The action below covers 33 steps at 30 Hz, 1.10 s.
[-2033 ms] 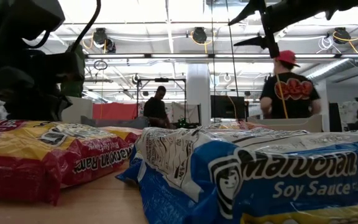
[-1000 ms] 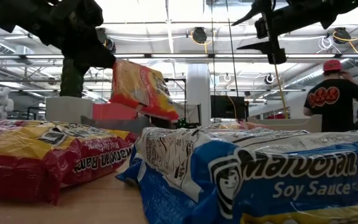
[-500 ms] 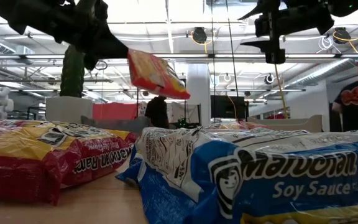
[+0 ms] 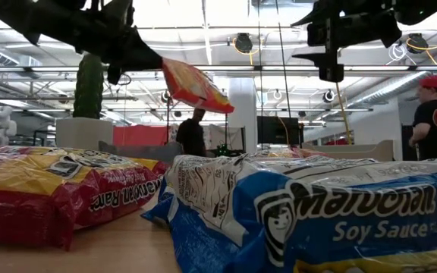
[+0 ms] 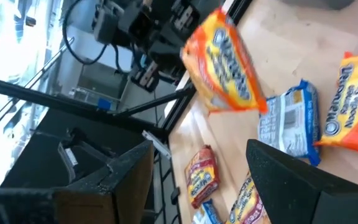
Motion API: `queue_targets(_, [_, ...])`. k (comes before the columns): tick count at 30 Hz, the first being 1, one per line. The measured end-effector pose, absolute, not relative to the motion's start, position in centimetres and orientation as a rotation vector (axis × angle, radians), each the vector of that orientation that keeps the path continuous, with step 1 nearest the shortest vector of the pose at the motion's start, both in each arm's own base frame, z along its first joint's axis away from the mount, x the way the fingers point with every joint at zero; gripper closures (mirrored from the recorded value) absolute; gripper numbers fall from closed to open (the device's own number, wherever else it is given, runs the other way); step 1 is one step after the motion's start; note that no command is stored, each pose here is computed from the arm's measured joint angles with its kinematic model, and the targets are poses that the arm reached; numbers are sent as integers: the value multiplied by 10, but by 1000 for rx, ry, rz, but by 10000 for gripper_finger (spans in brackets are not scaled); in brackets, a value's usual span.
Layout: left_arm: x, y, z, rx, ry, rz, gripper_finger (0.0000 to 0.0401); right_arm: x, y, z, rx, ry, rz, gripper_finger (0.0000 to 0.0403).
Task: Sort Maruchan noodles
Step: Put the left orange noodle pack into the black bin
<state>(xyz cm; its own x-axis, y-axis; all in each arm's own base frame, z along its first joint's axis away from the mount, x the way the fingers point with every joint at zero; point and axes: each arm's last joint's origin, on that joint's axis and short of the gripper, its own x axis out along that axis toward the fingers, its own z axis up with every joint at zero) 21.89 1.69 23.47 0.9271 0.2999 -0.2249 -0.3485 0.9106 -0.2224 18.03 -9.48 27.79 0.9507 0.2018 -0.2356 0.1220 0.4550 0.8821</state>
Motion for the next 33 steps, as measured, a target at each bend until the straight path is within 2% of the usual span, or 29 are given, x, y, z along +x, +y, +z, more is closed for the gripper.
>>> queue_targets(11, [216, 46, 240, -266, 114, 482, 398, 188, -100, 269, 1093, 364, 61, 151])
queue_targets(25, [208, 74, 248, -269, 11, 659, 398, 210, -120, 270, 1190, 221, 89, 151])
queue_targets(33, [202, 88, 247, -267, -1, 765, 398, 211, -124, 271, 1208, 144, -25, 151])
